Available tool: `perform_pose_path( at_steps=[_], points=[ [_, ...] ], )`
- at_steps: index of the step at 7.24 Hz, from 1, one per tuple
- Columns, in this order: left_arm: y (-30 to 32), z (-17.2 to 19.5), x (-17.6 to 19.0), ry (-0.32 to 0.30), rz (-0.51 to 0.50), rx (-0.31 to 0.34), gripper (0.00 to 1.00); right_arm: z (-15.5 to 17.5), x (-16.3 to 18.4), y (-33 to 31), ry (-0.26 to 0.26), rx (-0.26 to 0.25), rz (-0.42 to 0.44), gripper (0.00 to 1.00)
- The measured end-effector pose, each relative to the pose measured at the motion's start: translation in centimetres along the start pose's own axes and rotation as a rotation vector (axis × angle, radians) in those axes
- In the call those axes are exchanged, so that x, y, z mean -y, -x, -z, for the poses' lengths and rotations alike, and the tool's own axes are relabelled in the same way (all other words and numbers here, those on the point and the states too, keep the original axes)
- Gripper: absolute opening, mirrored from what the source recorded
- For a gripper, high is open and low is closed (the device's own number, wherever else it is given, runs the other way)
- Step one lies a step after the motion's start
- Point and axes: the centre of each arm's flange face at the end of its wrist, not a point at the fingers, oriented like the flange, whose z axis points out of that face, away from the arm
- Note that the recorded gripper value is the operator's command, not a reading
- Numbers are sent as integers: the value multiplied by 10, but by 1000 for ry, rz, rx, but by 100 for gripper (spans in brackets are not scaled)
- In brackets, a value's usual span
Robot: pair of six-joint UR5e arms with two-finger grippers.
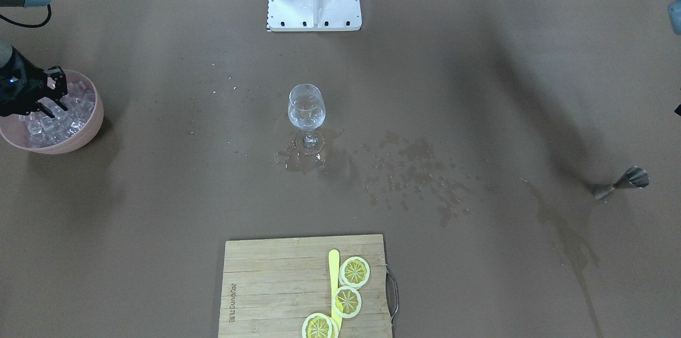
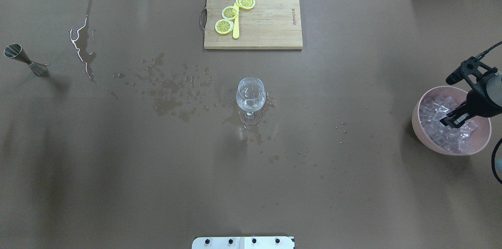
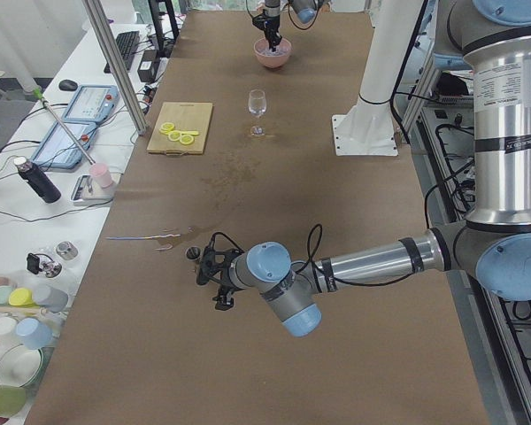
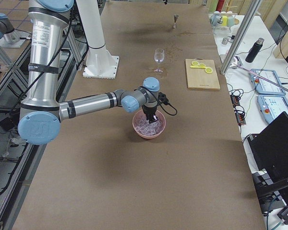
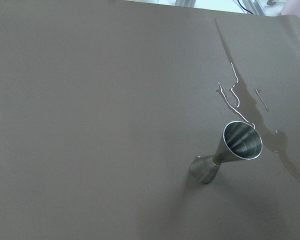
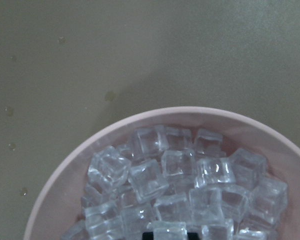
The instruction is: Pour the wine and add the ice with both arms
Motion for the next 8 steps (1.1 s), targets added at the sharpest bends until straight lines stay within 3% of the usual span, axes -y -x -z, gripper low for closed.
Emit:
perform_pose_path(
  at_steps=[2, 3, 4, 6, 8],
  points=[
    [0, 0, 0, 1, 0, -2, 99, 40, 26, 16, -48, 14, -12, 0],
    [0, 0, -1, 2, 1, -3, 99, 71, 57, 31, -65, 15, -40, 0],
    [1, 0, -1, 3, 2, -3, 99, 104, 102, 58, -91, 32, -107, 0],
    [3, -2, -3, 9, 9, 1, 99, 148, 190, 151, -153, 127, -285, 0],
    [5, -3, -5, 14, 14, 5, 99, 161, 259, 269, -189, 209, -447, 0]
  ],
)
